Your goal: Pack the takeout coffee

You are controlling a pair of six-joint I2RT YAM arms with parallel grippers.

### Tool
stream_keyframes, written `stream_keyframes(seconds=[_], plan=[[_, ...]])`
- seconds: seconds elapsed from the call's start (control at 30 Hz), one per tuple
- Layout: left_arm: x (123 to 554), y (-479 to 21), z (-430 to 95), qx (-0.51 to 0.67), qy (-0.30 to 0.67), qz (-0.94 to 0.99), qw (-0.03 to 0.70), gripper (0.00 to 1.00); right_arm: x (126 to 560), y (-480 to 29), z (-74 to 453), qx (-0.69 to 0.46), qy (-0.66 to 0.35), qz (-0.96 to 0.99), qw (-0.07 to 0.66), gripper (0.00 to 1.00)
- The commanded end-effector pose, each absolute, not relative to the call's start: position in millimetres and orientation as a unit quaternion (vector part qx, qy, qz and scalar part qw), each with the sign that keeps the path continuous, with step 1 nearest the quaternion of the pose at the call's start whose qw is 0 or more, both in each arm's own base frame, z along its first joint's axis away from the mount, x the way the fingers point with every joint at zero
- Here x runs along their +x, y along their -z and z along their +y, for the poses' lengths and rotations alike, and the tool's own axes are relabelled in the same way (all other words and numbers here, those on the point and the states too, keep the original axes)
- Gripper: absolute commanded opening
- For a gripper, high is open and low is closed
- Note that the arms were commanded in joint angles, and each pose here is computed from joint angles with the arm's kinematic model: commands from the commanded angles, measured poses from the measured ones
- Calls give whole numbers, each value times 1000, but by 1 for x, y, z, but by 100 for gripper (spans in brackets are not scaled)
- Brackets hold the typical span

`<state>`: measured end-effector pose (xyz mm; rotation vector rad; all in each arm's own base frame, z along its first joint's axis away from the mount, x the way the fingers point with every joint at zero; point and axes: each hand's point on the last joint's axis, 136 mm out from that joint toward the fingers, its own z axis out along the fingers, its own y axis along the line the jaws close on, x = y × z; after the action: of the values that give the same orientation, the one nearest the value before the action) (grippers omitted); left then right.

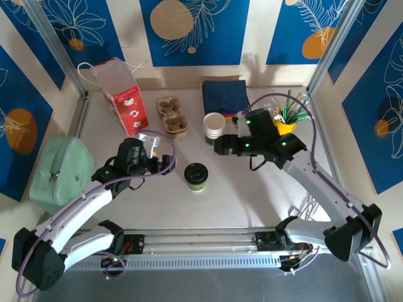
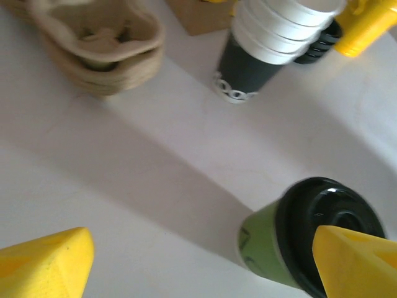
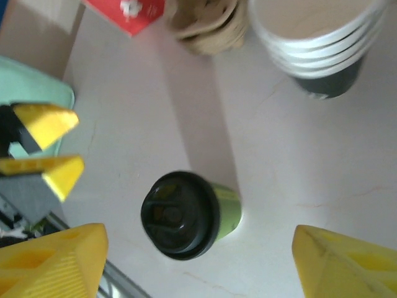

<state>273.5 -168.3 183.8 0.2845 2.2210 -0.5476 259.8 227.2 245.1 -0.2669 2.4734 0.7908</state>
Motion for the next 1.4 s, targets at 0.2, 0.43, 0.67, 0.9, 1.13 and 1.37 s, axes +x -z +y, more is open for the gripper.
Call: stream_keyframes(seconds=[0.2, 0.43, 0.67, 0.9, 1.13, 1.37], plan=[[272, -183, -102, 2, 120, 886, 448, 92, 240, -213, 276, -160, -209, 936, 234, 89], [266, -186, -96, -2, 119, 880, 459, 92, 225, -185, 303, -205, -171, 944, 192, 89], [266, -186, -98, 2, 126, 880, 459, 93, 221, -165, 311, -222, -133, 952, 166, 89], [266, -186, -100, 5, 132, 879, 459, 93, 224, -157, 312, -228, -99, 955, 164, 88], [266, -185, -100, 3, 134, 878, 460, 93, 225, -150, 312, -226, -88, 957, 158, 82], [268, -182, -102, 3, 138, 879, 456, 94, 223, -142, 316, -226, -89, 959, 147, 82]])
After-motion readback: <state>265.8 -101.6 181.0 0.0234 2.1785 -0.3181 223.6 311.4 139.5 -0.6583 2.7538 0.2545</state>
